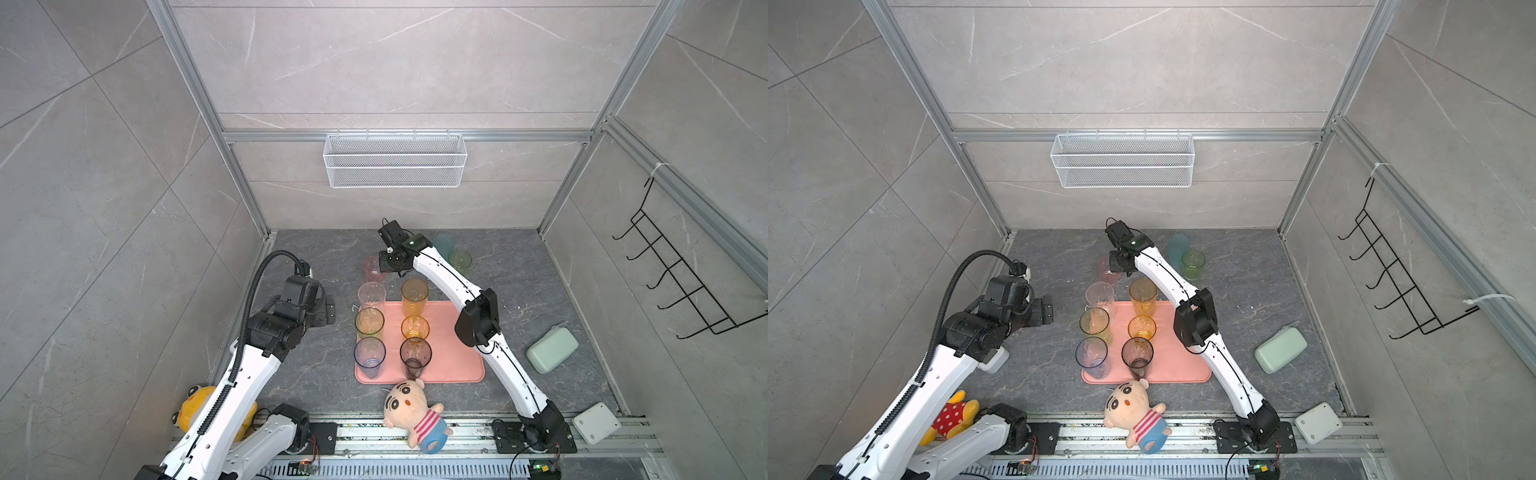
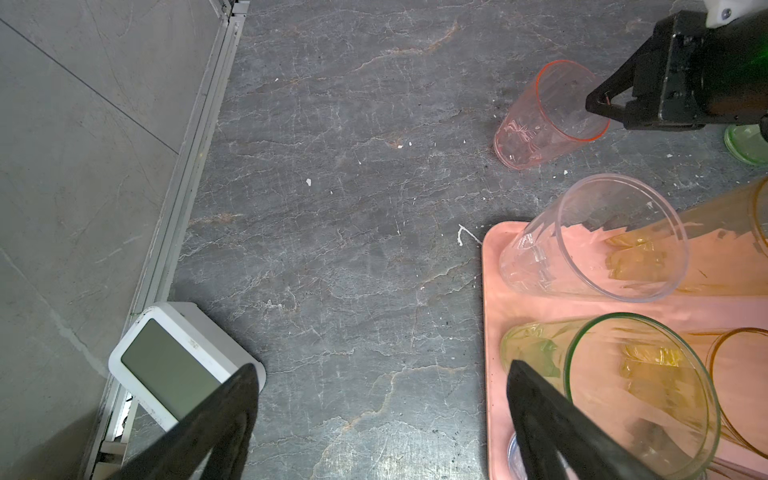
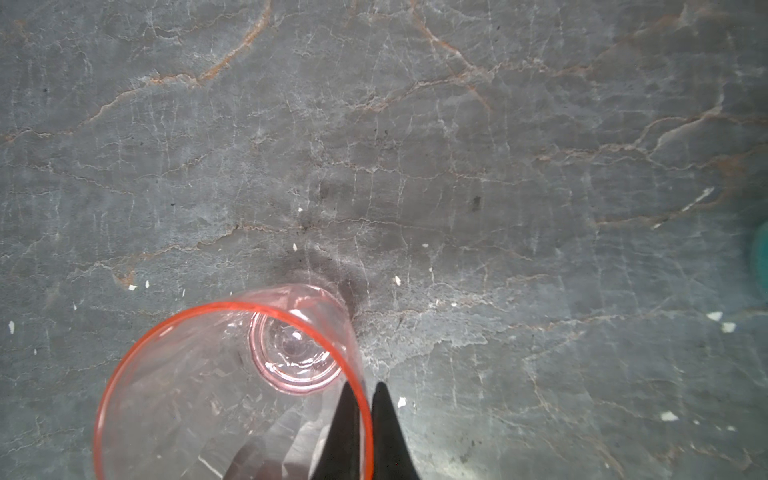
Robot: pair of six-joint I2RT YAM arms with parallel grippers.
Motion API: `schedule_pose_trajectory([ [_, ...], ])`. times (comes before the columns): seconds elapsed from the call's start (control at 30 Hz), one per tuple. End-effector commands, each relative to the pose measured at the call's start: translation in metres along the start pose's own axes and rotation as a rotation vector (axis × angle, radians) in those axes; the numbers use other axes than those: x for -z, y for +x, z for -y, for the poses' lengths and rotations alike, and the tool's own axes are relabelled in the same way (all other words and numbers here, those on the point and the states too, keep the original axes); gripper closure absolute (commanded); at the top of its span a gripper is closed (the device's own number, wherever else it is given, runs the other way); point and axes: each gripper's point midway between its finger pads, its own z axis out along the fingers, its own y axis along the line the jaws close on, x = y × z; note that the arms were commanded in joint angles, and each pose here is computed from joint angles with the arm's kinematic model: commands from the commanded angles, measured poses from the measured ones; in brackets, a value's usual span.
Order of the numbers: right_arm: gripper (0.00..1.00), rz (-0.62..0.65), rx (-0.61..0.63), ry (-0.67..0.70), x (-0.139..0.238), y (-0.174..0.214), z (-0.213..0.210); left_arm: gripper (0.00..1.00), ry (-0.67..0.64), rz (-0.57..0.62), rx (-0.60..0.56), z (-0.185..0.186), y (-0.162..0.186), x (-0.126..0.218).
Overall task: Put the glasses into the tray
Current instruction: 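Lower the right gripper onto the pink glass rim and close, then lift the pink glass and carry it over the tray's far corner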
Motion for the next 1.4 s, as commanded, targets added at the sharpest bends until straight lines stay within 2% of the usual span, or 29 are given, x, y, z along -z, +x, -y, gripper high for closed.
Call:
schedule_pose_trajectory([
  [0.0, 1.0, 0.042, 0.011, -0.005, 0.026, -0.016, -0.002, 0.06, 0.005, 0.02, 0.006, 0.0, -0.005, 0.0],
  [0.33, 1.0, 0.13, 0.04, 0.063, 0.098, -0.046, 0.018, 0.06, 0.009, 0.023, 0.009, 0.001, -0.005, 0.001],
  [0.73, 1.0, 0.176, 0.046, 0.133, 0.172, -0.056, 0.053, 0.06, 0.012, 0.024, 0.01, 0.001, -0.006, 0.002],
  [1.07, 1.0, 0.203, 0.026, 0.164, 0.215, -0.035, 0.09, 0.06, 0.013, 0.025, 0.011, 0.001, -0.006, 0.002],
  [1.37, 1.0, 0.218, 0.008, 0.237, 0.25, 0.002, 0.132, 0.06, 0.019, 0.022, 0.013, 0.002, -0.006, 0.001],
])
